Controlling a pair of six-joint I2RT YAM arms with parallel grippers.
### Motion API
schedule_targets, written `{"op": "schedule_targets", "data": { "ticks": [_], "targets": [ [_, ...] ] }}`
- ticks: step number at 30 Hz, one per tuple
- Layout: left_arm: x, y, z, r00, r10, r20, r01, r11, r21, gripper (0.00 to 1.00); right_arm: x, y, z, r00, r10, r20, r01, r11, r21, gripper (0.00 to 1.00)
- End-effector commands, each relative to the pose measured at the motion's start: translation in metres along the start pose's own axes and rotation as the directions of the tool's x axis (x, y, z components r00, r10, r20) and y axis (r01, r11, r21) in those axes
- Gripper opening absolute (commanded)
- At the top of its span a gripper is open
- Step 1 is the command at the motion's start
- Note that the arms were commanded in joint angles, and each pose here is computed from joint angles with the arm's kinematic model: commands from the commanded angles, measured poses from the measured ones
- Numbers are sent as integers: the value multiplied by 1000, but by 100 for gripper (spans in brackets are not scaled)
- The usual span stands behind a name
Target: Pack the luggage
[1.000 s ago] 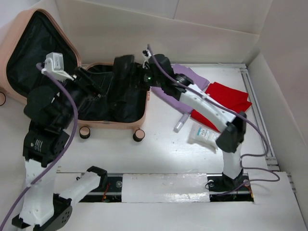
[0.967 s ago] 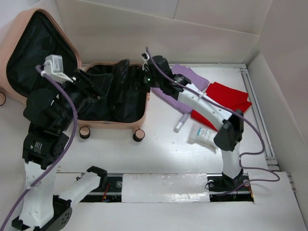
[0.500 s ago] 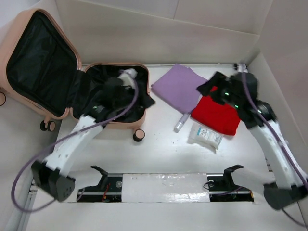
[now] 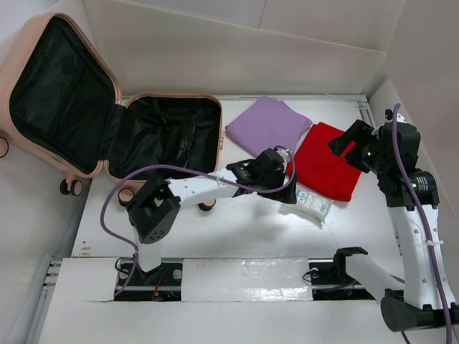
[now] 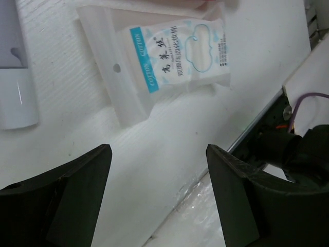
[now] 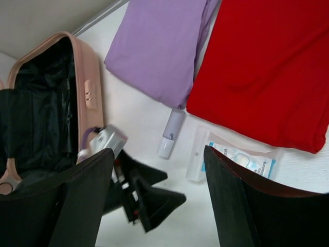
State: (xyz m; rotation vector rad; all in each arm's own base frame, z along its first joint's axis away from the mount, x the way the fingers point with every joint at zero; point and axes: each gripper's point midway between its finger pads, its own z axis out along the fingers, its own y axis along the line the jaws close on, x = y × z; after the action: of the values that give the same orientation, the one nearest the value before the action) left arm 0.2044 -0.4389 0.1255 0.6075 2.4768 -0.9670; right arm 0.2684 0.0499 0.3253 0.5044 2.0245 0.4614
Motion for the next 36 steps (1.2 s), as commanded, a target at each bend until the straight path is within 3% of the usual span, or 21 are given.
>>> {"op": "schedule_targets", "data": {
  "ticks": [1, 8, 17, 19, 23, 25, 27, 28, 31, 36],
  "targets": [
    [-30, -19, 5, 996, -36, 85, 31, 997, 66, 72, -3, 15, -19, 999, -36, 3, 36, 996, -83, 76],
    [-30, -19, 47, 995, -83, 58, 77, 991, 106, 73, 23, 24, -27, 997, -42, -64, 28, 980, -196, 76],
    [-22, 12, 79, 991, -120, 65, 120, 993, -2, 54, 35, 23, -32, 995, -43, -93, 22, 977, -214, 76],
    [-25, 15, 84, 989, -129, 77, 131, 991, -20, 54, 36, 24, -33, 994, -44, -98, 21, 975, -222, 76],
    [-21, 20, 93, 989, -133, 62, 135, 990, -34, 36, 36, 24, -33, 994, -44, -98, 21, 975, -222, 76],
    [-18, 23, 96, 989, -134, 55, 136, 990, -40, 16, 37, 26, -33, 994, -45, -103, 21, 973, -230, 76],
    [-23, 14, 94, 991, -122, 54, 123, 992, -11, 2, 34, 28, -36, 994, -47, -94, 23, 972, -235, 76],
    [-27, 10, 87, 991, -121, 61, 121, 993, -5, 0, 31, 30, -38, 995, -48, -85, 26, 970, -241, 76],
    [-41, -14, 64, 992, -100, 77, 94, 993, 68, 0, 26, 32, -42, 996, -49, -68, 31, 970, -240, 76],
    [-87, -75, -22, 978, -53, 203, 7, 976, 220, 0, 16, 35, -40, 996, -66, -53, 52, 970, -238, 76]
  ]
}}
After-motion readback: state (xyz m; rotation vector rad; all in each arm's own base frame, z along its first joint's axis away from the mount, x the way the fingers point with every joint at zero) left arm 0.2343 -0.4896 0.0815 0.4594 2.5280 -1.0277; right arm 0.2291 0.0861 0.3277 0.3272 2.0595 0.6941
